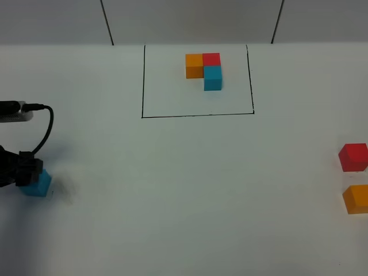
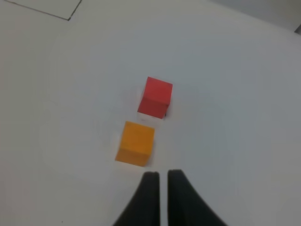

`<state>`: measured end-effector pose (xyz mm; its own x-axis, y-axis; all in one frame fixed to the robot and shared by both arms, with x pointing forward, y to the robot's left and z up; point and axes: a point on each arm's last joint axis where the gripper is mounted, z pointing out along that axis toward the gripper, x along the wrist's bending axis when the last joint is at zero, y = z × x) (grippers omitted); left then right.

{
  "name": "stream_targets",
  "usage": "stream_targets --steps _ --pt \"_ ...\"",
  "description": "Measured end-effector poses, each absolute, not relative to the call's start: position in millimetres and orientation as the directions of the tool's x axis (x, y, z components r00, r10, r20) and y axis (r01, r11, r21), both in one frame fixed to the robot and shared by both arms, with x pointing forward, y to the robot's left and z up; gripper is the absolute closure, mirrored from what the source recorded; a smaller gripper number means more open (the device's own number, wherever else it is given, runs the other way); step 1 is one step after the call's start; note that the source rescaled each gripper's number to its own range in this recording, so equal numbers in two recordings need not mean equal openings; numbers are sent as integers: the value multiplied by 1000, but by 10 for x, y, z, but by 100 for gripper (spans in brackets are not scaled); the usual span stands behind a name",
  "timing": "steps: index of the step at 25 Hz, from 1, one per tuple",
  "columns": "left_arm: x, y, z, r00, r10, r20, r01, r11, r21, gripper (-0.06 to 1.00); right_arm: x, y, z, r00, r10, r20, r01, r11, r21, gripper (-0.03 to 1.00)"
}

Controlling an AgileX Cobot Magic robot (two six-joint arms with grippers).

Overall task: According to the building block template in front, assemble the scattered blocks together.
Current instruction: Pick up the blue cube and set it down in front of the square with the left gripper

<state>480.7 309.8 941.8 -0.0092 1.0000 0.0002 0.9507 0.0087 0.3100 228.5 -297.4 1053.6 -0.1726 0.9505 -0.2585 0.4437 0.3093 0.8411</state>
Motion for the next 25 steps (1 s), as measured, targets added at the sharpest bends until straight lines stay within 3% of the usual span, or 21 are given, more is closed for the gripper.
stream_targets --steps 22,25 --pt "5028 3025 8848 18 1000 0 964 -17 265 9 2285 -2974 10536 -173 950 -258 444 309 841 97" --pt "5052 3026 8832 20 1000 2 959 -20 284 15 2285 -2974 10536 -173 950 -258 444 309 841 97"
